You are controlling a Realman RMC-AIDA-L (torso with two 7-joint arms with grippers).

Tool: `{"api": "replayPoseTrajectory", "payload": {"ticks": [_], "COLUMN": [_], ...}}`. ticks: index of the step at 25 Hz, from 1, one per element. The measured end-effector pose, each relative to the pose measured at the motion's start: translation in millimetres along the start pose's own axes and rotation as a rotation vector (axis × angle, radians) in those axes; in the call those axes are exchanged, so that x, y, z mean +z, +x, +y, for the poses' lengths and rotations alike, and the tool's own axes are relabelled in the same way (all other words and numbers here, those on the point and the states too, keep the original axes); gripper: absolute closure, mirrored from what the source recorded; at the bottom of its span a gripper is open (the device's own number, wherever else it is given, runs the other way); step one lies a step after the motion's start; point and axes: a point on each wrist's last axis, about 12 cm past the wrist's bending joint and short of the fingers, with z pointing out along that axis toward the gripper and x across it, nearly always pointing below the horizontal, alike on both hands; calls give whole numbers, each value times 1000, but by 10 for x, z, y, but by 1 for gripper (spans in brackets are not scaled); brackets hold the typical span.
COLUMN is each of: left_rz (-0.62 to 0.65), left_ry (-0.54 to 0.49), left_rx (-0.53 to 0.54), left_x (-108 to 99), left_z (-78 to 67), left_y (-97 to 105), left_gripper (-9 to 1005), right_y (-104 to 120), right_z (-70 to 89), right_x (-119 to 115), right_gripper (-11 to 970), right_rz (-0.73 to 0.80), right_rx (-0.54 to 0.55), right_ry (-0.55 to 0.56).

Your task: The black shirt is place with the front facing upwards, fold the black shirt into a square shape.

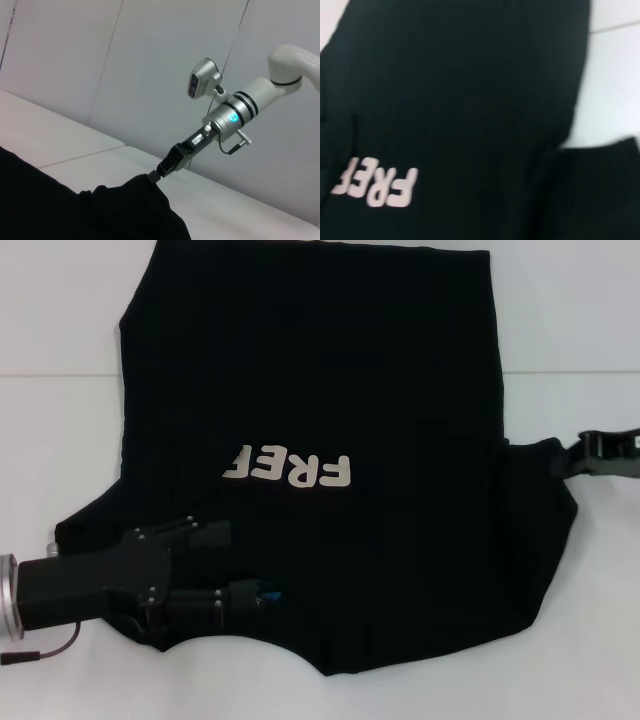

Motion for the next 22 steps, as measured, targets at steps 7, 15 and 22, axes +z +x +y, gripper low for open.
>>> {"api": "replayPoseTrajectory", "payload": {"ticks": [7, 15, 22], "left_rz": [0, 1, 1], "left_ry": [0, -2, -5], "left_rx": [-1, -2, -5], "left_x": [-3, -11, -16], "left_z": [-2, -1, -6], "left_y": [3, 5, 19], "left_gripper": [46, 46, 47], "right_y": [-166, -298, -348], "right_z": [291, 768, 954], "right_x": [56, 198, 253], "right_gripper": [955, 953, 948], "right_rz": [20, 88, 95], "right_rx": [-116, -296, -365], "right_ry": [-36, -40, -56]}}
